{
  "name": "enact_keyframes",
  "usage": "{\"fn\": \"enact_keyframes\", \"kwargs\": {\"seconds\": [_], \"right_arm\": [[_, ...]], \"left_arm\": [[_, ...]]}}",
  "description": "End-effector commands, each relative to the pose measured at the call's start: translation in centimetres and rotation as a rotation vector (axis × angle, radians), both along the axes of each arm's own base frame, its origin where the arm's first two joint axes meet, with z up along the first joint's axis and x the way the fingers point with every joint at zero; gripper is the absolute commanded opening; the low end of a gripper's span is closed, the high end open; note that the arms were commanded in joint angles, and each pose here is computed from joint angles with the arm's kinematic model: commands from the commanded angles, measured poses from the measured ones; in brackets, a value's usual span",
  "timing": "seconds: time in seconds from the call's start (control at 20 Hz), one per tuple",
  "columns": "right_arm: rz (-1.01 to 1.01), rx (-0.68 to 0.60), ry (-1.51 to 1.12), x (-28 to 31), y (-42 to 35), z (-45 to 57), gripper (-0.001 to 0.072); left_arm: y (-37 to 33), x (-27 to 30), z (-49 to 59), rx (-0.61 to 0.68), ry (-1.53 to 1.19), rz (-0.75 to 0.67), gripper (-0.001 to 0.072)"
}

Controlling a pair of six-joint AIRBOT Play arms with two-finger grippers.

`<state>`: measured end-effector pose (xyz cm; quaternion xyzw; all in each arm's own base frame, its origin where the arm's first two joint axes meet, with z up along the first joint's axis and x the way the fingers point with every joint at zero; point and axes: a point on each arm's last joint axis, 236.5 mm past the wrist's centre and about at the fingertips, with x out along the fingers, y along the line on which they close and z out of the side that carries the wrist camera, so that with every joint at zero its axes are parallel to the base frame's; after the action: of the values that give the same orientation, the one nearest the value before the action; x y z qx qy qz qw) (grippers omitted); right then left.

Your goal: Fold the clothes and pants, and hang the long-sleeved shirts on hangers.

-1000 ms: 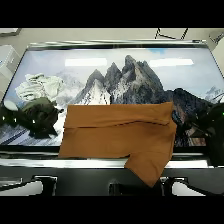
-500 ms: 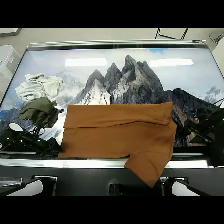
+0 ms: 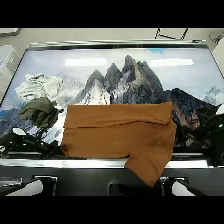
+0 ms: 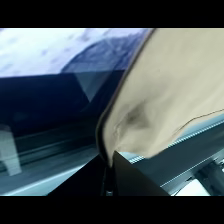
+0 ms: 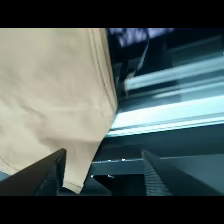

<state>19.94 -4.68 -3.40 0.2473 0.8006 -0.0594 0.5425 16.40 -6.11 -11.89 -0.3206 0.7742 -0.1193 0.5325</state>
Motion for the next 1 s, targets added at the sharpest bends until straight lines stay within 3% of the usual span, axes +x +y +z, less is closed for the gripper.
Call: {"fn": "enact_keyframes", "kwargs": {"seconds": [0.0,0.15,0.55,0.65,0.7,0.75,0.8,0.95], "right_arm": [[-0.009,0.074,0.011,-3.2,3.0,-2.7,0.0608],[-0.032,0.162,0.052,-5.8,5.9,-4.8,0.0613],[-0.1,0.203,0.042,-7.0,8.1,-7.6,0.0598],[-0.137,0.208,0.035,-6.9,8.6,-8.0,0.041],[-0.144,0.211,0.032,-6.8,8.7,-8.1,0.0271],[-0.145,0.217,0.034,-6.8,8.9,-8.0,0.0084],[-0.136,0.23,0.039,-7.0,9.1,-7.7,0.0031],[-0.07,0.232,-0.015,-5.7,8.3,-5.9,0.0029]], "left_arm": [[0.2,0.9,-0.6,0.024,-0.029,0.035,0.0027],[0.2,0.9,-0.5,0.022,-0.029,0.034,0.0027],[0.1,0.8,-0.4,0.015,-0.024,0.029,0.0027],[0.1,0.8,-0.4,0.016,-0.024,0.029,0.0027],[0.1,0.8,-0.4,0.016,-0.024,0.029,0.0027],[0.1,0.8,-0.4,0.016,-0.024,0.029,0.0027],[0.2,0.8,-0.3,0.017,-0.027,0.029,0.0027],[0.6,2.1,0.8,0.029,-0.081,0.022,0.0027]]}}
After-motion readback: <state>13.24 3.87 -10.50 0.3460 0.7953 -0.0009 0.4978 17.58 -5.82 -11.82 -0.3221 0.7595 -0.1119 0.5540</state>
